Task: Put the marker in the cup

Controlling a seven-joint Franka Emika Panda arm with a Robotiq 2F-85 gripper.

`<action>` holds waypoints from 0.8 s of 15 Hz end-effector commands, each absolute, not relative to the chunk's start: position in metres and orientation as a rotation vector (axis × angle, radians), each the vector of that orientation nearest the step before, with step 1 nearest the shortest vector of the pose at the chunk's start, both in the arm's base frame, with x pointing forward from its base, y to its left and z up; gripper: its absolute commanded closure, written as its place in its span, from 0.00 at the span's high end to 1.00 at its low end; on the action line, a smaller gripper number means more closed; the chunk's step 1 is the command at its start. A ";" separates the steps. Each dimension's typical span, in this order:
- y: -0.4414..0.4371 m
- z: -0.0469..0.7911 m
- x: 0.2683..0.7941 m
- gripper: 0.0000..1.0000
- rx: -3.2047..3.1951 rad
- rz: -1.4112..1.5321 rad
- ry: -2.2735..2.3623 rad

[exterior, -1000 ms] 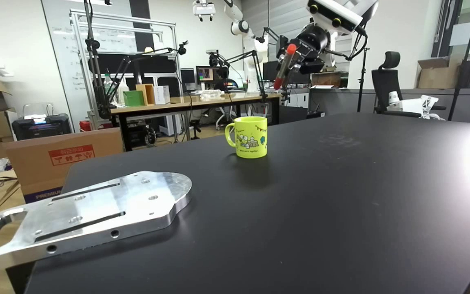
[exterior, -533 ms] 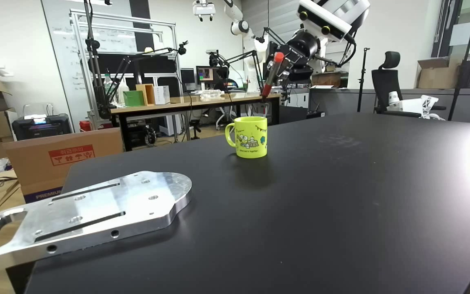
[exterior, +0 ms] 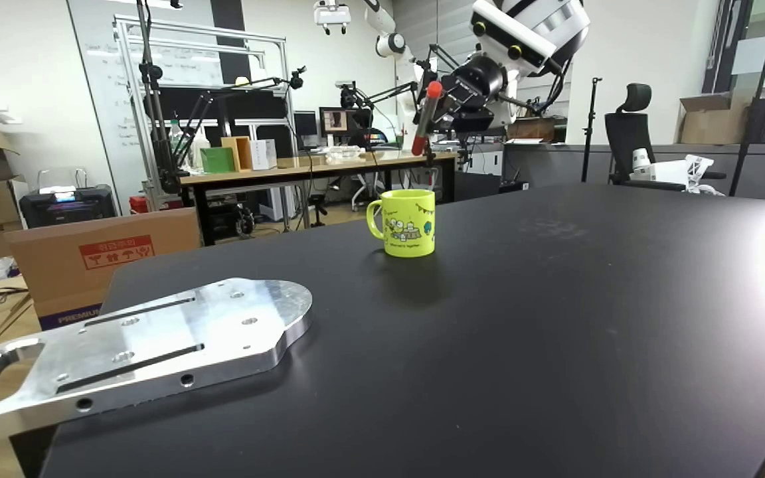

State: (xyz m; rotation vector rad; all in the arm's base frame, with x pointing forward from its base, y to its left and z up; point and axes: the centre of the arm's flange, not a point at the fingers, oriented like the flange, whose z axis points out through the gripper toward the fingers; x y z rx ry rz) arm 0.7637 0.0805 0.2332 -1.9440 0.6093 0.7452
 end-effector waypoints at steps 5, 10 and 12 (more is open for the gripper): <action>0.077 0.214 0.818 0.05 -1.874 0.844 0.742; 0.077 0.194 0.823 0.05 -1.829 0.895 0.782; 0.076 0.186 0.825 0.05 -1.820 0.902 0.797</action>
